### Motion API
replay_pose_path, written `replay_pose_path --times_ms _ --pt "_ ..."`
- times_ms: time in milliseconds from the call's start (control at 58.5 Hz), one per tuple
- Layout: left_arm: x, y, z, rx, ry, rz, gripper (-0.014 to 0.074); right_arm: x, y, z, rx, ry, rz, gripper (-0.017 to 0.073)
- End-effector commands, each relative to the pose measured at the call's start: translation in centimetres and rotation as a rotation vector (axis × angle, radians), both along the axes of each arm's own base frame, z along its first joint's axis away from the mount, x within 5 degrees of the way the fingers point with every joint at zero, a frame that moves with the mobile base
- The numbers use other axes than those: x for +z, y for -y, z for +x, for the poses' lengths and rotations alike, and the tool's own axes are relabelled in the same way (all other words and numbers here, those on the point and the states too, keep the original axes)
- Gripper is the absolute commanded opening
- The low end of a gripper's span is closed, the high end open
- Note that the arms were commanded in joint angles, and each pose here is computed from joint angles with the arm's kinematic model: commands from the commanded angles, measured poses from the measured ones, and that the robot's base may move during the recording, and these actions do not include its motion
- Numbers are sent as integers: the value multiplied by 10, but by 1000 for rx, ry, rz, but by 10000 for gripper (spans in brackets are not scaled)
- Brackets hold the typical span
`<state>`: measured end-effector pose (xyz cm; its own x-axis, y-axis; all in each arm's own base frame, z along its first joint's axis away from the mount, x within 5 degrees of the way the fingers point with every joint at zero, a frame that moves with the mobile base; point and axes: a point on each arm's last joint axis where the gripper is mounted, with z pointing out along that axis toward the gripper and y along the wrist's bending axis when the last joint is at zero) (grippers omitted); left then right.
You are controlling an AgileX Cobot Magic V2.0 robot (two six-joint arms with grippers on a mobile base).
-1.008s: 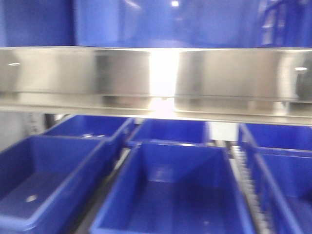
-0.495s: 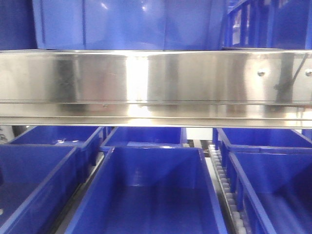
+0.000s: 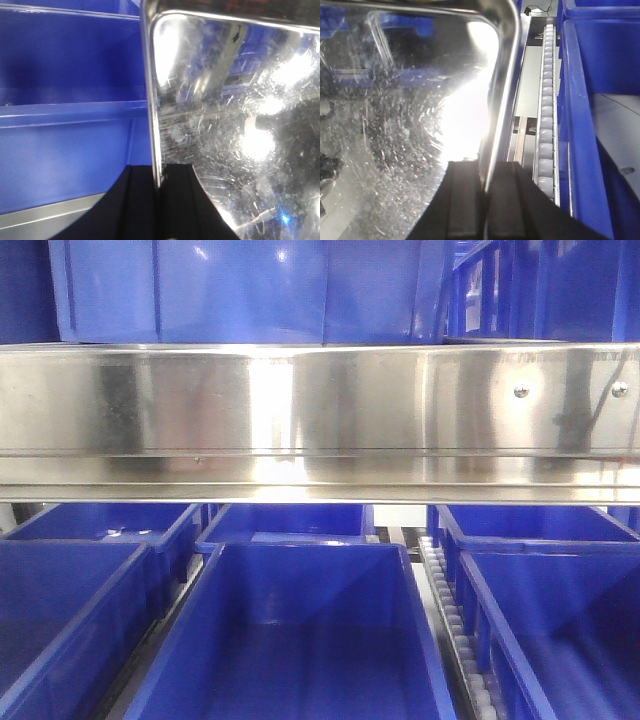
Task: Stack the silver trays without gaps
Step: 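Align the held tray above the upper shelf of the new rack, then lower the tray onto the stacked trays on the shelf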
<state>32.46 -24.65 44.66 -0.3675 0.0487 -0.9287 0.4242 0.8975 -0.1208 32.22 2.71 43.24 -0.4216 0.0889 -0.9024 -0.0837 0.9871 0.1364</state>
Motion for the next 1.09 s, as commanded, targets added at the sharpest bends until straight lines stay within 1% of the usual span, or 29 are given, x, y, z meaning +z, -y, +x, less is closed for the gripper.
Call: replay_pose_path --times_ms 0,51,85,171,205,290,376,478,564,752,888,974,1076 --pt "14 -4 -3 -7 74 -15 -25 8 3 -2 0 50 -45 -79" --pt "13 -4 -3 -4 66 -10 -25 8 2 -2 1 50 -39 -79" --pt "12 -5 -3 1 53 0 -25 8 2 -3 3 49 -24 -79" --pt "6 -9 -3 29 9 60 -25 8 -3 -3 20 31 56 -79" --pt "2 -11 -4 43 -23 89 -25 6 -6 -4 31 15 73 -79" --pt "-9 -18 -4 93 -92 183 -25 1 -15 -3 63 -26 72 -79" --pt "-21 -24 -2 138 -134 280 -25 -8 -28 1 103 -69 68 -79" --pt "-34 -28 -2 166 -181 352 -25 -23 -46 7 159 -142 57 -79" --pt "-47 -28 -2 166 -213 385 -25 -38 -62 13 200 -200 47 -79" --pt "-72 -28 -3 160 -272 443 -25 -68 -82 28 244 -304 27 -79" --pt "-88 -29 -3 154 -300 481 -25 -88 -88 38 252 -365 17 -79" --pt "-96 -31 -2 153 -311 492 -25 -96 -89 41 253 -396 12 -79" --pt "-103 -36 1 161 -328 497 -25 -100 -91 43 255 -409 20 -79"
